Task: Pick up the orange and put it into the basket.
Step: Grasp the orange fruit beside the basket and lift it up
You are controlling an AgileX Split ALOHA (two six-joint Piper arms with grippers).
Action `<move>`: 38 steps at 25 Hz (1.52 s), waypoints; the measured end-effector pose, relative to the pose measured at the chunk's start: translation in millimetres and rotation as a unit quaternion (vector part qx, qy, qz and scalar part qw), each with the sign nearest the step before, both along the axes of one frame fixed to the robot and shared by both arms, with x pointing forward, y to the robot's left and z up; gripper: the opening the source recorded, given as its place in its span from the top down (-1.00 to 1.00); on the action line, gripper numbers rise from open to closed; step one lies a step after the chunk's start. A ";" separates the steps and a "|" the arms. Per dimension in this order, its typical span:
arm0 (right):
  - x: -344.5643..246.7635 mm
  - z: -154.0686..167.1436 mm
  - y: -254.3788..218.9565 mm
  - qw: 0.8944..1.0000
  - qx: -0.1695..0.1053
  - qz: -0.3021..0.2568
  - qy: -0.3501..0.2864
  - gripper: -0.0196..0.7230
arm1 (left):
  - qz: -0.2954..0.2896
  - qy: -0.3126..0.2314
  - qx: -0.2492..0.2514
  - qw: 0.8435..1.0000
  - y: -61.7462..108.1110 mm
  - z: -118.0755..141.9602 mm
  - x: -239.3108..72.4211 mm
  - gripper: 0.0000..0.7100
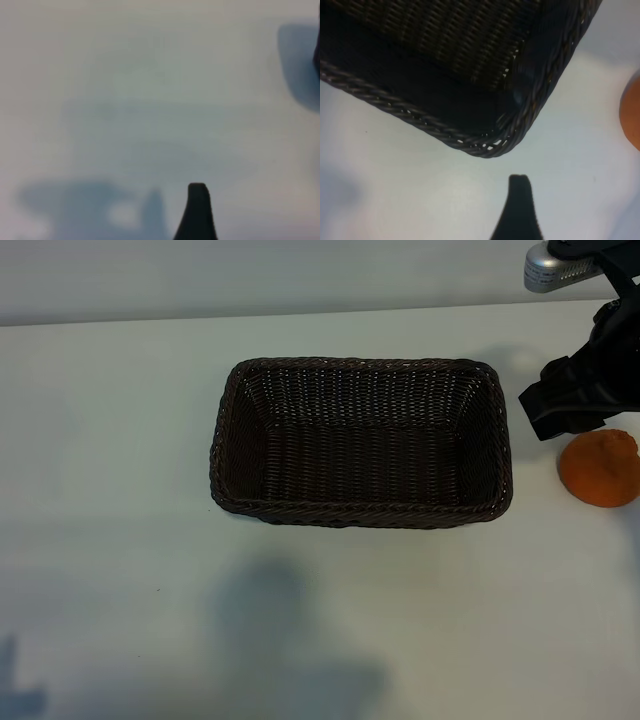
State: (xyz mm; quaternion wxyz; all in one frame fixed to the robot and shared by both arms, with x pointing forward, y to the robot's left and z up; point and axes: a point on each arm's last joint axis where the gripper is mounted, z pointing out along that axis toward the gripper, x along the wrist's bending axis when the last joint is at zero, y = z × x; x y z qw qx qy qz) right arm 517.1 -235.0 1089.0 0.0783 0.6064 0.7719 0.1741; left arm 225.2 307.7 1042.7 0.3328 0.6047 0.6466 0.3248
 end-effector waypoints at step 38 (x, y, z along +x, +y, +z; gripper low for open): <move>83.0 -139.4 -94.9 0.976 -0.046 -0.191 0.095 -0.54 | 0.038 0.004 0.002 0.999 -1.1 -1.7 0.0 -0.59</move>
